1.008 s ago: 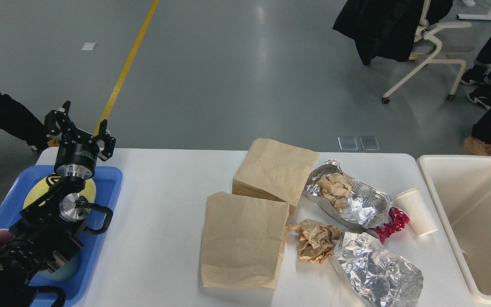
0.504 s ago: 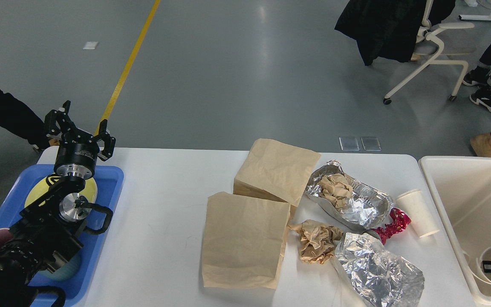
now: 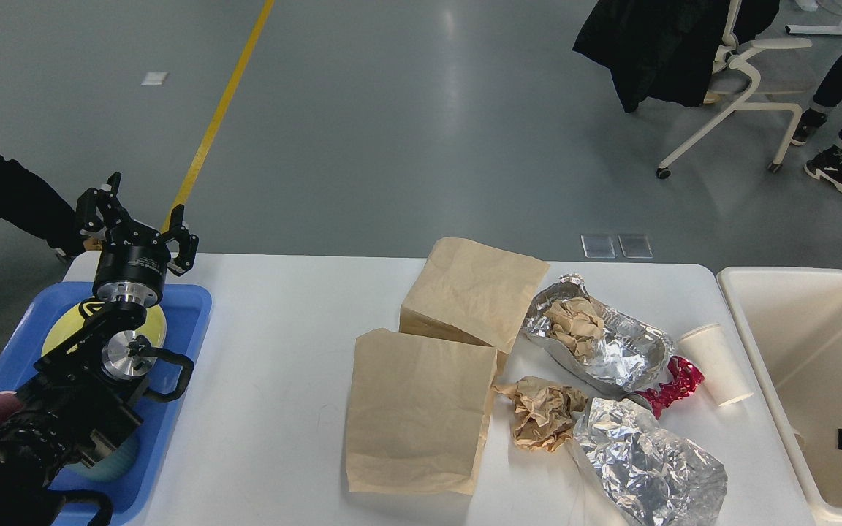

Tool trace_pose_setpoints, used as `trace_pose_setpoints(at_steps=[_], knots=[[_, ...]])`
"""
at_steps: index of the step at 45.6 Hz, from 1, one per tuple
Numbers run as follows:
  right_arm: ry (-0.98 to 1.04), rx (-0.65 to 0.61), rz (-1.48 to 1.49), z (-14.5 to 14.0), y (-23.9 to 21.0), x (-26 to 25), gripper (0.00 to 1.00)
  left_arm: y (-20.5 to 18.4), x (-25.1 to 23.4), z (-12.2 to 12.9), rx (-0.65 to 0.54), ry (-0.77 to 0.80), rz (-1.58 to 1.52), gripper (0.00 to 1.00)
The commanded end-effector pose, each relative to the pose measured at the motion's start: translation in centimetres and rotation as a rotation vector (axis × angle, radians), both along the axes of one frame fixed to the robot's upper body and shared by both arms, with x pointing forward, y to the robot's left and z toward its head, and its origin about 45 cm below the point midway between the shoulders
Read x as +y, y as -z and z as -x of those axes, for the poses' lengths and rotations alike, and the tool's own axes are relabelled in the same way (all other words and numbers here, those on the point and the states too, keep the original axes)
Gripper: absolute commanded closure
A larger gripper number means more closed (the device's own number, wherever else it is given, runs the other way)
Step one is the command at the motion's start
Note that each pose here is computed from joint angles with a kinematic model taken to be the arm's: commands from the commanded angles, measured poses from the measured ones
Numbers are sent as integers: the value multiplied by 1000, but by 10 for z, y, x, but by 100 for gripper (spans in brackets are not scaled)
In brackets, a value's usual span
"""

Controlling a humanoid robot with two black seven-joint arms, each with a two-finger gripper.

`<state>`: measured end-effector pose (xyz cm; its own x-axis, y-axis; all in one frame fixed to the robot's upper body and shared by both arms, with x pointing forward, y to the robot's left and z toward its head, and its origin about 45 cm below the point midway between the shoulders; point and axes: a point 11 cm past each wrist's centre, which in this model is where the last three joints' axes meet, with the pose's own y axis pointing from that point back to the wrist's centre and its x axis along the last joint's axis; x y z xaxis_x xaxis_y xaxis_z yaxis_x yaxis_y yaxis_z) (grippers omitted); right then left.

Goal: Tidy desktop

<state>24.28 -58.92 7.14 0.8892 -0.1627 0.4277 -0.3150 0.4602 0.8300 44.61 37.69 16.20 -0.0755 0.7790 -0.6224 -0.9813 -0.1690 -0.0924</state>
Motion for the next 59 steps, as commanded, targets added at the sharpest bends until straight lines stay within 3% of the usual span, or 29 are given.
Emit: trace_pose_setpoints(at_steps=[1, 7, 13, 20, 25, 33, 37, 59], knots=[[39, -49, 9, -17, -35, -17, 0, 0, 0, 0, 0, 0, 0, 4], [108, -111, -78, -60, -113, -15, 0, 0, 0, 0, 0, 0, 0, 4], [95, -64, -167, -114, -211, 22, 0, 0, 0, 0, 0, 0, 0, 4], [-27, 105, -252, -169, -293, 128, 0, 0, 0, 0, 0, 0, 0, 4], [-218, 110, -222, -198, -331, 217, 0, 0, 0, 0, 0, 0, 0, 4], [-498, 183, -248, -196, -341, 353, 0, 0, 0, 0, 0, 0, 0, 4], [-569, 193, -287, -190, -343, 384, 0, 0, 0, 0, 0, 0, 0, 4], [-535, 171, -336, -193, -343, 369, 0, 0, 0, 0, 0, 0, 0, 4]])
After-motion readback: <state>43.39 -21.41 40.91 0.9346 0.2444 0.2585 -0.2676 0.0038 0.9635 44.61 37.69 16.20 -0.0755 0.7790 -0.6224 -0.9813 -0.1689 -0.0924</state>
